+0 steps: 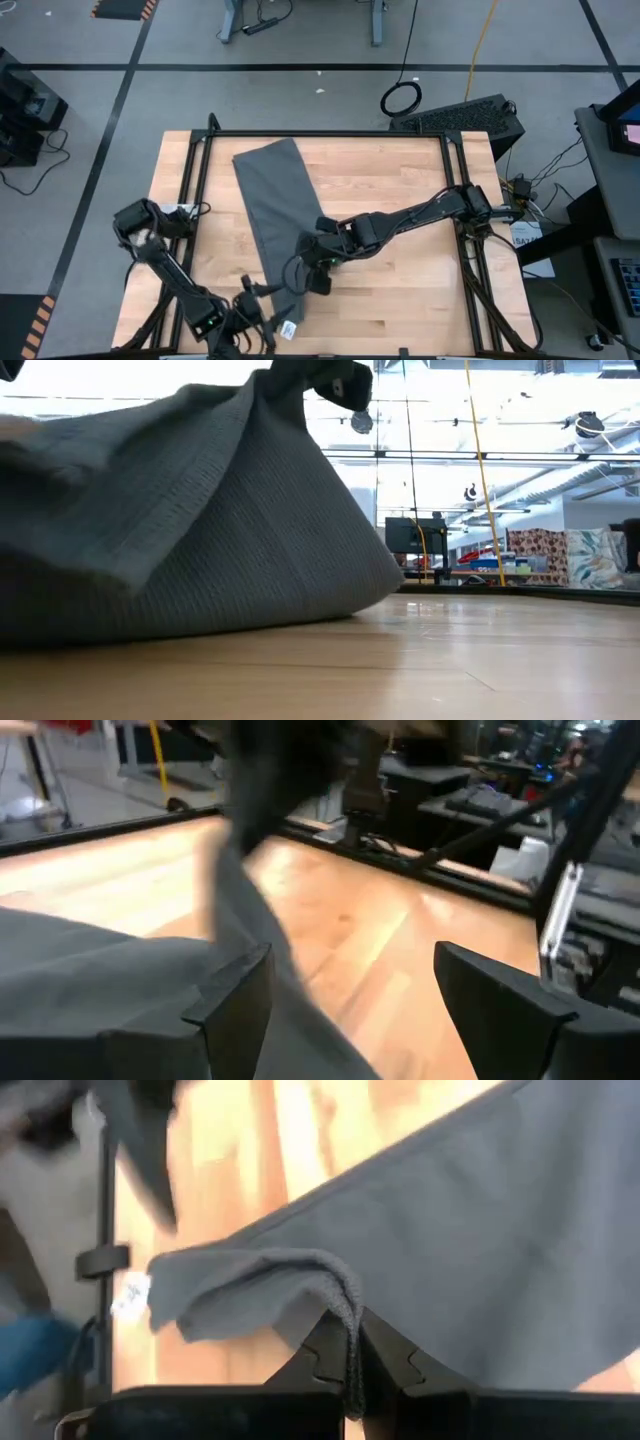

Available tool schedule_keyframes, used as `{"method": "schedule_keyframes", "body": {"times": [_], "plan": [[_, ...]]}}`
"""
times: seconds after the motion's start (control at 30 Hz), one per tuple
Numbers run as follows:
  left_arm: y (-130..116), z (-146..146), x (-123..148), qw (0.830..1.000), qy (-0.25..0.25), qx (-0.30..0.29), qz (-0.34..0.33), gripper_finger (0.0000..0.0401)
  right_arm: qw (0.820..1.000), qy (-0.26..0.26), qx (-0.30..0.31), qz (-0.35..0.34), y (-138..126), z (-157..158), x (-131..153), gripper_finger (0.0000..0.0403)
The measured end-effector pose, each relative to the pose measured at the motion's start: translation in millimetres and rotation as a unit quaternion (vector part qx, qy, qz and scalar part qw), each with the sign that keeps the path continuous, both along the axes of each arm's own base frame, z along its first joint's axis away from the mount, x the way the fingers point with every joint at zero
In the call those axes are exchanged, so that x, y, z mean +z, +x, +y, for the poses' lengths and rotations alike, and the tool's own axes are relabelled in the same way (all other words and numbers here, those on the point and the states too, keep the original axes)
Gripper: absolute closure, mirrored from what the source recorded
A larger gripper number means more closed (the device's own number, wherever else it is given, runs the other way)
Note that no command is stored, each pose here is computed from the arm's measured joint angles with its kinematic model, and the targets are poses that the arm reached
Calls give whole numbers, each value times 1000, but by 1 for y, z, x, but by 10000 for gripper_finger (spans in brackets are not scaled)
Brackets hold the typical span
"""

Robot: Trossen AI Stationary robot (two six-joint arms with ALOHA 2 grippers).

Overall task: Roll towel into tight, uniform cylinder
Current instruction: Roll the gray towel

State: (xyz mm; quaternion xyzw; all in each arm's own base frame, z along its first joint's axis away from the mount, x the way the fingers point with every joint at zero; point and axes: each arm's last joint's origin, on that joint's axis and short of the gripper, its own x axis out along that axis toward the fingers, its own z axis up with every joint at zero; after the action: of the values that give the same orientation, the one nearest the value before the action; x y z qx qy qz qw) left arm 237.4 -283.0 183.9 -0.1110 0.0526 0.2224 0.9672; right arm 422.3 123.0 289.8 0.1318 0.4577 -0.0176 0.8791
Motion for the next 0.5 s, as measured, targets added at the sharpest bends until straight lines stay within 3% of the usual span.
{"method": "schedule_keyframes", "body": {"times": [0.13, 0.27, 0.5], "plan": [[7, -10, -33, 997, 73, 26, 2, 125, 1000, -8, -7, -11, 0, 1, 3, 403], [18, -7, -58, 992, 90, 84, -22, 125, 999, 7, -27, -16, 1, 1, 4, 403], [37, 1, -53, 983, 134, 122, -4, 98, 996, -30, -76, -24, 0, 0, 3, 403]]}}
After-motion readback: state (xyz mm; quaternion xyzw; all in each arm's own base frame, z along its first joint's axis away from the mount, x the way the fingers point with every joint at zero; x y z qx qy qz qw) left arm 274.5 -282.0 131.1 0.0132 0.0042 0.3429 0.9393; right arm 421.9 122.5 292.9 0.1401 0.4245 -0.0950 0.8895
